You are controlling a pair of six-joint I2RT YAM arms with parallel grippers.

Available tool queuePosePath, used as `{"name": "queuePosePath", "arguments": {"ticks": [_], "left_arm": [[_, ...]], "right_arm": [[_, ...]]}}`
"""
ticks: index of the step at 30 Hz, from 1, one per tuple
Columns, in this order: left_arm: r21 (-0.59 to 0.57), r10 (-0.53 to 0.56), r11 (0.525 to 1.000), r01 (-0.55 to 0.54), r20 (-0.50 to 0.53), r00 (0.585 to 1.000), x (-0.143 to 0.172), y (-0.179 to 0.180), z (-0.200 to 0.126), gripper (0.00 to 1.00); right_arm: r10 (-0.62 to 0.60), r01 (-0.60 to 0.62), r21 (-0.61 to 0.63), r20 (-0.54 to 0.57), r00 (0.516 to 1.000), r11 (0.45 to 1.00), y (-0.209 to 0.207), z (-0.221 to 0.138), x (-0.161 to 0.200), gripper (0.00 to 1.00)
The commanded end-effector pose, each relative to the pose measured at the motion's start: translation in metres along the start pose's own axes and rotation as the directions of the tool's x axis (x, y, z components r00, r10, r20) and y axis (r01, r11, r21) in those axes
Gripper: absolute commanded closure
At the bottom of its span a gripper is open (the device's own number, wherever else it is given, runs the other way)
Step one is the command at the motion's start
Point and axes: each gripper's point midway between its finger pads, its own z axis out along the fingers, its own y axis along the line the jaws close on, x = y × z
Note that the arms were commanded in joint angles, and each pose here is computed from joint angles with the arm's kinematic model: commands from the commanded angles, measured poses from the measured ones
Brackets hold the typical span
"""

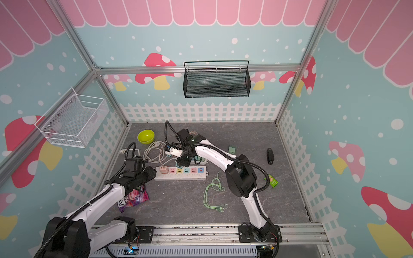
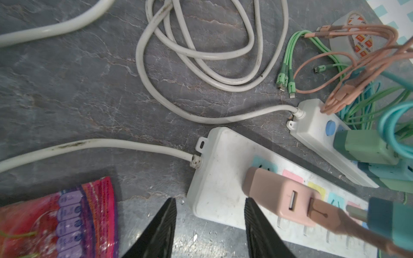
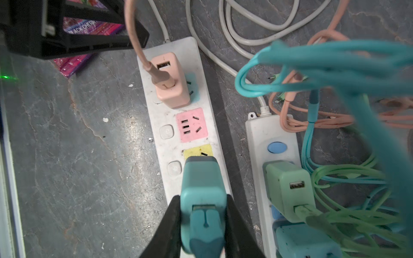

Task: Insert plugs into power strip
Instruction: Insert the plug into the socket.

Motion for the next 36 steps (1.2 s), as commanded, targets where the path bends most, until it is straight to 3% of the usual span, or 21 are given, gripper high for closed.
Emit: {"name": "queuePosePath", "arguments": {"ticks": [1, 23, 36], "left_arm": [[0.026, -0.003, 1.0, 0.004, -0.014, 1.0, 0.003, 0.0, 0.007, 0.54], [0.001, -0.022, 1.0, 0.022, -0.06, 0.998, 0.017, 0.013, 0.026, 0.6], [-0.003, -0.022, 1.0, 0.021, -0.066, 0.998, 0.021, 0.017, 0.028, 0.63]], "right_arm": [[-0.07, 0.07, -0.005, -0.034, 0.997, 0.998, 0.003, 0.006, 0.0, 1.0], [-0.147, 0.144, -0.031, -0.145, 0.978, 0.989, 0.018, 0.026, 0.014, 1.0], [-0.17, 0.166, -0.037, -0.138, 0.976, 0.985, 0.016, 0.035, 0.009, 1.0]]}}
